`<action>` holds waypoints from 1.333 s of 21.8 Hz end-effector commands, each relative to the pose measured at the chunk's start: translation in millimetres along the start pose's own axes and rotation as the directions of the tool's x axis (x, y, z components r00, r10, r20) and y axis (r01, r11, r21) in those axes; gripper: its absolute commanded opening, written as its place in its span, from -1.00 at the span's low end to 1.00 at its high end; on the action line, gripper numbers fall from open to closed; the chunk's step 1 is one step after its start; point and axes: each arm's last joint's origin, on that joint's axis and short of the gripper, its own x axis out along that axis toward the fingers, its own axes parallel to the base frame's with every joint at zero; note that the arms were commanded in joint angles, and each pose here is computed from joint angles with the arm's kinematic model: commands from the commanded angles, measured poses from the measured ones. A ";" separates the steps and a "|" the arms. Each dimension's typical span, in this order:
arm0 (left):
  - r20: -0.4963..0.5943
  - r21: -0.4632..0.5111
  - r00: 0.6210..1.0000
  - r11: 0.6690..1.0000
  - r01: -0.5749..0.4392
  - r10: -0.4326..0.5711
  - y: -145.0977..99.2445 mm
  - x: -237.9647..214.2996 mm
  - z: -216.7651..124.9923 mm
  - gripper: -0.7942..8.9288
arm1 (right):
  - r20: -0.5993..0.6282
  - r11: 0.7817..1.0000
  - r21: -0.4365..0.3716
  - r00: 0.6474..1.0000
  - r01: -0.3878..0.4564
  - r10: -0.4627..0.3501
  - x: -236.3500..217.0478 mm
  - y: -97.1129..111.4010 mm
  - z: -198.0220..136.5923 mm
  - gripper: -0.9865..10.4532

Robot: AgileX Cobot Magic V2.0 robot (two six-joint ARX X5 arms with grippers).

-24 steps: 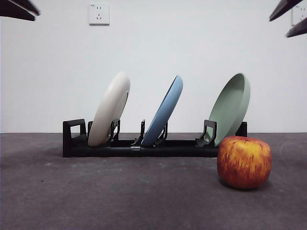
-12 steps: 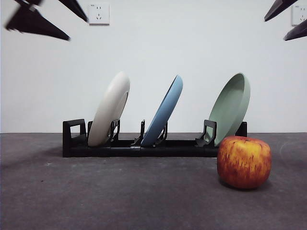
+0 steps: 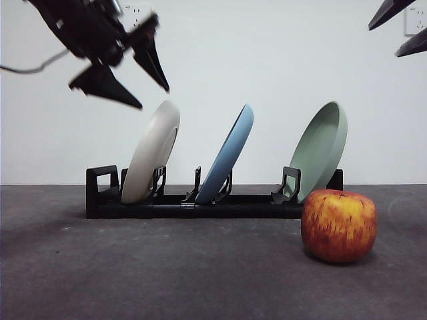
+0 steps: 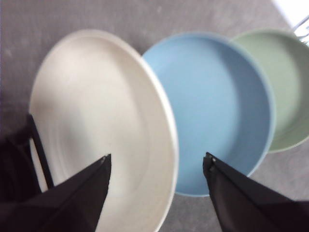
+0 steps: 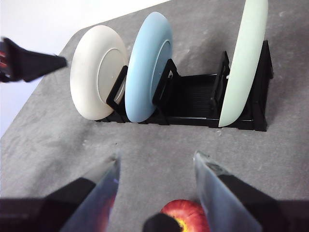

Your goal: Take the yellow plate from the plate rack,put the plate on the table,take the apple from the table,put the apple in the plate

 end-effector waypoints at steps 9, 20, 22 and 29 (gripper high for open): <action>0.028 0.051 1.000 0.999 0.009 -0.010 -3.0 18.3 -0.4 -0.75 | 0.006 1.000 -0.013 1.000 -0.001 0.001 0.2 0.6 1.3 -0.38; 0.104 0.198 0.987 0.975 0.098 -0.121 -39.2 -24.4 9.8 -0.85 | 0.005 1.000 -0.012 1.000 0.000 0.000 0.2 0.6 1.3 -0.38; 0.138 0.230 0.979 0.966 0.115 -0.150 -55.2 -50.9 11.6 -0.85 | 0.005 1.000 -0.012 1.000 0.000 0.000 0.2 0.6 1.2 -0.38; 0.052 0.413 0.977 0.895 0.168 -0.207 -106.3 -154.9 -25.0 -0.85 | -0.001 1.000 -0.009 1.000 0.001 -0.001 0.2 0.5 0.6 -0.38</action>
